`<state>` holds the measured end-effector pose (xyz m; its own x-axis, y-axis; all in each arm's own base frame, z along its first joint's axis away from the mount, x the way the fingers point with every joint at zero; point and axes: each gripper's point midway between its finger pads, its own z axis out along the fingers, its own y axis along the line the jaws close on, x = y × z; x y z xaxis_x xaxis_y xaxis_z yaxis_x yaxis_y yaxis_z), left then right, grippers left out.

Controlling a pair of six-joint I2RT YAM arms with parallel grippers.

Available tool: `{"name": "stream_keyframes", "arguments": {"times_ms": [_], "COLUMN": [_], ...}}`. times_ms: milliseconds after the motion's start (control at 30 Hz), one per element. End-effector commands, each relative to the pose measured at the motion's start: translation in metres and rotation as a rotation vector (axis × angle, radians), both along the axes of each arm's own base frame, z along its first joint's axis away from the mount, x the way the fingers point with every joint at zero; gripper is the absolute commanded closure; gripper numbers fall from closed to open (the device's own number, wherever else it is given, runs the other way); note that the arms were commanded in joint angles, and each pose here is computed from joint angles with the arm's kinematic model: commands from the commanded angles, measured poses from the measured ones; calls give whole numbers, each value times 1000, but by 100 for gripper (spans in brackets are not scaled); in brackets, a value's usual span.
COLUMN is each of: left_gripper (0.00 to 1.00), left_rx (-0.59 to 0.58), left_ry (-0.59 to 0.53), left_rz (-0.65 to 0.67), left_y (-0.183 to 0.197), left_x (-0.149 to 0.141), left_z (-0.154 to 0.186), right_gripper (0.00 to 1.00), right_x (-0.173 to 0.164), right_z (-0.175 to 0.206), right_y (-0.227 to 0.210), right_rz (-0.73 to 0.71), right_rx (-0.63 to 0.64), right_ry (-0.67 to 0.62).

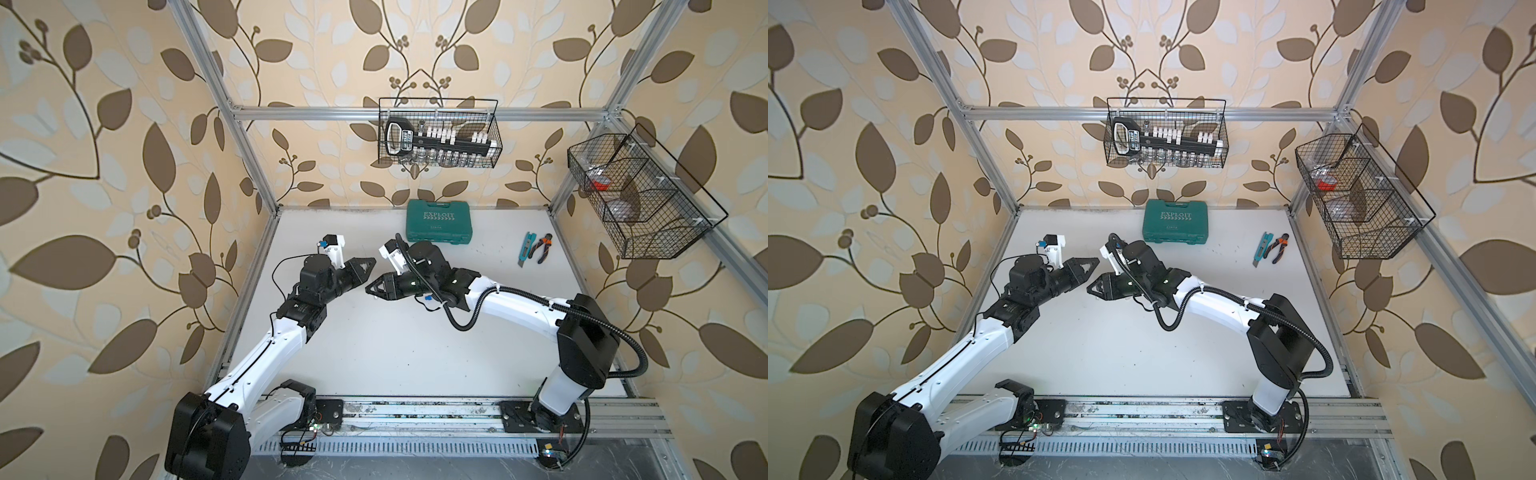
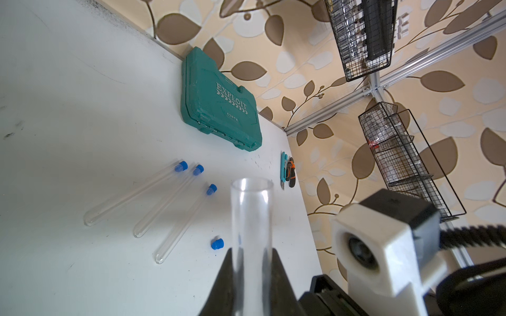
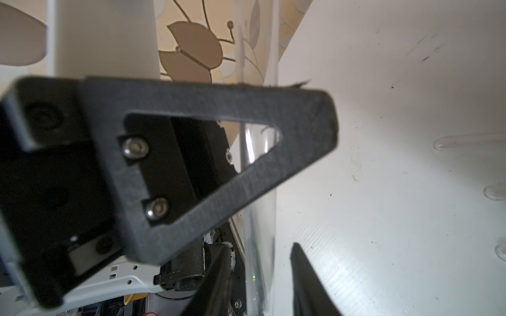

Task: Insert stoppers into test tubes
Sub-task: Adjust the test tube.

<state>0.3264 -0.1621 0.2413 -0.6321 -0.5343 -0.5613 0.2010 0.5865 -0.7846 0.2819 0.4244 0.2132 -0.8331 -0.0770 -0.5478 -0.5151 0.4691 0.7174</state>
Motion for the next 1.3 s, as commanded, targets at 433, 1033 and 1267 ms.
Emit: {"name": "stream_keyframes", "arguments": {"times_ms": [433,1033,1267], "left_gripper": [100,99,99], "left_rx": [607,780,809], "left_ry": [-511,-695,-704], "left_rz": [-564,-813,-819], "left_y": [-33,-61,-62], "left_x": [-39,-60,-58], "left_z": [4,-13,-13], "right_gripper": [55,55,67], "right_x": [4,9,6], "right_z": [46,53,42], "right_y": [-110,-63,-57], "right_rz": [-7,-4,6], "right_rx": [-33,61,35], "right_ry": [-34,171,200]}}
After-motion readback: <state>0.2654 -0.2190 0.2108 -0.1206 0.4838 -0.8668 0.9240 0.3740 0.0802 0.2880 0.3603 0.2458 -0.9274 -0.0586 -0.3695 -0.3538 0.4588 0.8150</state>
